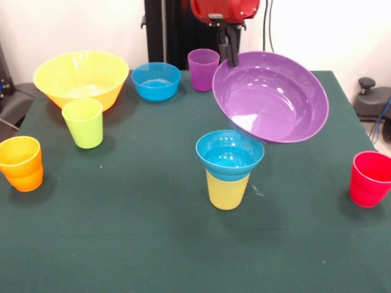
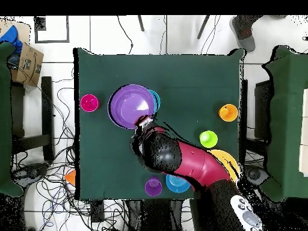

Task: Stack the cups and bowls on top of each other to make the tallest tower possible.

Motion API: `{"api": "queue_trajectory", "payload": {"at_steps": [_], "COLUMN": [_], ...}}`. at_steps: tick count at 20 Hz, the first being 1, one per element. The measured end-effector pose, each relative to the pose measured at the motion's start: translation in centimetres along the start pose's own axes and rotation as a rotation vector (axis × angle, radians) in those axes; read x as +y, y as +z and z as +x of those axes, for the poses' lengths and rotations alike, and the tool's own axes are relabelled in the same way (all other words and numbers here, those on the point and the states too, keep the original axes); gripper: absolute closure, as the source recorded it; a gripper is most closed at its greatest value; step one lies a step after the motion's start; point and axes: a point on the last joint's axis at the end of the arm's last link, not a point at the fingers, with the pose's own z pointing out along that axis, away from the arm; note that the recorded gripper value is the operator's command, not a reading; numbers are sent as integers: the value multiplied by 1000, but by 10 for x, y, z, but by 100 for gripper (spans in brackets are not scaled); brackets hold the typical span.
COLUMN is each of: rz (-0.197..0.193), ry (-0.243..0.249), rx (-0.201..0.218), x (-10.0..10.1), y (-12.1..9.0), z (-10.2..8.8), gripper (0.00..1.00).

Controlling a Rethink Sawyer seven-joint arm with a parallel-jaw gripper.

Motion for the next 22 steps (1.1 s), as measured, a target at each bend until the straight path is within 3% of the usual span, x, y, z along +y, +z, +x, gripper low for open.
{"api": "queue_trajectory", "payload": {"at_steps": [9,22], "rz": [-42,-90], "ry": [-59,-60], "rx": [-3,-25], "x": [2,-11], "y": [4,4], "z": [0,-22], "gripper": [100,100]}}
